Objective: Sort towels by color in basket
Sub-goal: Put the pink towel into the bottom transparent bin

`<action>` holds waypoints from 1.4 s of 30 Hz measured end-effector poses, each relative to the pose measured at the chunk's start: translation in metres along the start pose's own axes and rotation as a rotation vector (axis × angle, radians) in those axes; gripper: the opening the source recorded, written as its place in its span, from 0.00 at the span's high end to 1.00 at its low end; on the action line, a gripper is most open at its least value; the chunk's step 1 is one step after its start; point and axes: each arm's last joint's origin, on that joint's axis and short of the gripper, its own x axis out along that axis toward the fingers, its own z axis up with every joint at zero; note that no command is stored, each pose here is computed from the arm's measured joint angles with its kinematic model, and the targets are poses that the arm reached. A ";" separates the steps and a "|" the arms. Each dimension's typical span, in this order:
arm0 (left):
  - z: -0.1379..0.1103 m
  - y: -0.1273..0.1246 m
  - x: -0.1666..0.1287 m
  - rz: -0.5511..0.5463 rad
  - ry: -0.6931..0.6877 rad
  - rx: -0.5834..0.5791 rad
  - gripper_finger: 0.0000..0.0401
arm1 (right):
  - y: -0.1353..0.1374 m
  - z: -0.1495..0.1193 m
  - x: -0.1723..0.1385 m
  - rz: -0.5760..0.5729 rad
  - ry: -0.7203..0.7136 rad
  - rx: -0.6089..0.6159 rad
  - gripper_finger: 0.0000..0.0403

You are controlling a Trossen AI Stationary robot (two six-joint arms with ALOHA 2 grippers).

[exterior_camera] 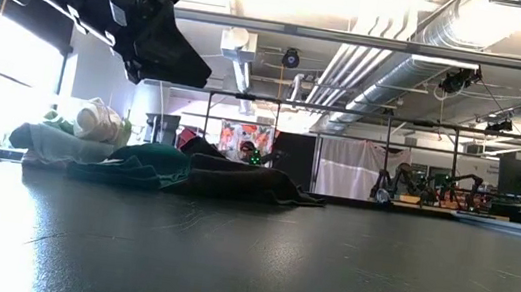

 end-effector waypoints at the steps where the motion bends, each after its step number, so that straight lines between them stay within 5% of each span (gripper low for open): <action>1: 0.000 0.000 0.000 0.000 -0.001 0.000 0.68 | 0.004 -0.003 -0.008 0.030 0.008 0.006 0.60; 4: 0.000 0.000 0.000 0.000 -0.002 0.000 0.68 | 0.016 -0.013 -0.034 0.090 -0.043 0.023 0.57; 9: 0.000 0.000 0.000 0.000 -0.002 0.000 0.68 | 0.031 -0.027 -0.081 0.124 -0.328 -0.056 0.56; 14: 0.000 0.000 0.000 0.000 -0.002 0.001 0.68 | 0.019 -0.012 -0.109 -0.087 -0.696 -0.034 0.56; 18: 0.000 0.000 0.000 0.000 -0.002 0.000 0.68 | -0.004 0.019 -0.110 -0.250 -0.622 -0.004 0.55; 25: 0.000 0.000 0.000 0.001 -0.002 0.002 0.68 | -0.042 0.081 -0.095 -0.241 -0.476 0.032 0.44; 30: 0.000 0.000 0.000 0.004 0.002 0.011 0.68 | -0.076 0.102 -0.081 -0.325 -0.404 0.139 0.43; 36: 0.000 0.000 0.000 0.006 0.002 0.011 0.68 | -0.093 0.112 -0.060 -0.285 -0.352 0.114 0.54; 42: 0.000 0.000 0.000 0.008 0.002 0.011 0.68 | -0.094 0.117 -0.054 -0.290 -0.429 -0.009 0.78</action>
